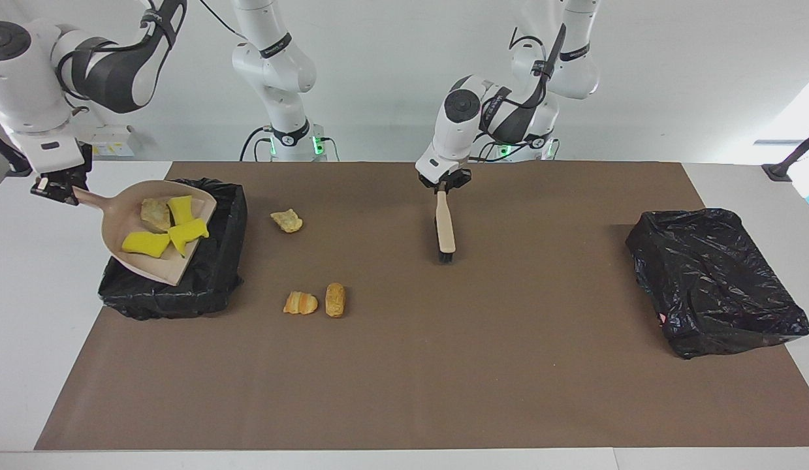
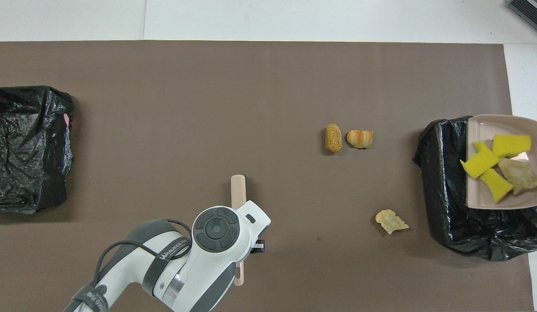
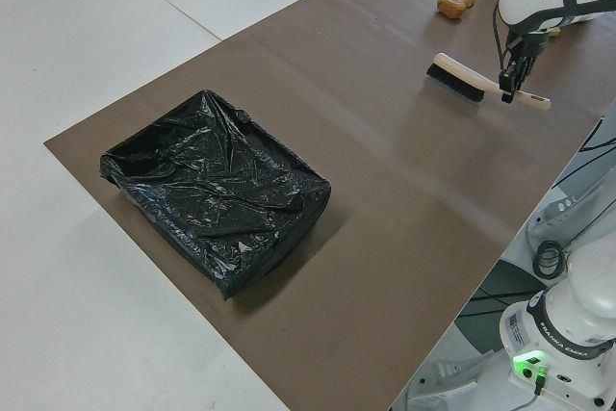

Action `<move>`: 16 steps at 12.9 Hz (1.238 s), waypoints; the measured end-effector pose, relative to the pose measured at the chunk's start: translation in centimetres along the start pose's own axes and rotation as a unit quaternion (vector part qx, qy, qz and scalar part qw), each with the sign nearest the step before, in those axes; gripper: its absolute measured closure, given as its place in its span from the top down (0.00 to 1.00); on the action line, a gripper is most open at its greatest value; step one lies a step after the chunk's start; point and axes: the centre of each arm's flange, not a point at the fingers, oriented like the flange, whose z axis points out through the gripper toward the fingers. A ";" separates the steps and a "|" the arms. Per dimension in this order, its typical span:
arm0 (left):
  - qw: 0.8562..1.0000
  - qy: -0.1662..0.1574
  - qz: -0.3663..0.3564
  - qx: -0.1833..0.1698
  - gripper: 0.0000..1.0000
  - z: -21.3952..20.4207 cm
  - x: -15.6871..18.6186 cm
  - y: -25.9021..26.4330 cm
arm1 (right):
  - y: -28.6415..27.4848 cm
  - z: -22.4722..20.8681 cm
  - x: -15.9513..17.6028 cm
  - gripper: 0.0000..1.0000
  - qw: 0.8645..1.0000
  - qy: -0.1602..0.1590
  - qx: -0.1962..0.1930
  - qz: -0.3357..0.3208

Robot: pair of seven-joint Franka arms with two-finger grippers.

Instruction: Sweep and dump trash in bin

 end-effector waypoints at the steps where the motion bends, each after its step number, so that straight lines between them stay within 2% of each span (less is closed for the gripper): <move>1: 1.000 0.003 -0.001 -0.002 0.26 0.4 0.0 -0.1 | -0.9 0.3 0.0 0.31 1.000 -0.021 -0.002 -0.010; 5: 1.000 0.006 -0.003 -0.003 0.29 0.8 0.0 -0.4 | -2.2 -1.1 1.8 0.31 0.991 -0.115 0.015 -0.059; 6: 1.000 0.006 -0.003 -0.003 0.36 0.8 0.1 -0.4 | -2.2 -1.6 2.3 0.31 0.988 -0.136 0.019 -0.070; 9: 1.000 0.009 -0.006 -0.006 0.73 0.4 0.3 -0.5 | -3.0 -2.0 1.9 0.31 0.981 -0.173 0.047 -0.076; 11: 0.999 0.020 -0.018 -0.017 0.96 -1.3 1.3 -1.1 | -3.2 -3.2 1.4 0.31 0.979 -0.186 0.040 -0.074; 12: 0.999 0.030 -0.032 -0.027 1.00 -2.7 2.6 -2.0 | -3.4 -4.3 1.5 0.31 0.979 -0.189 0.038 -0.070; 14: 0.996 0.052 -0.059 -0.038 1.00 -5.8 5.6 -5.4 | -3.5 -6.8 2.8 0.31 0.977 -0.198 0.031 -0.075; 16: 0.994 0.072 -0.070 -0.047 1.00 -8.8 8.4 -9.7 | -3.1 -9.0 5.2 0.31 0.968 -0.230 0.016 -0.100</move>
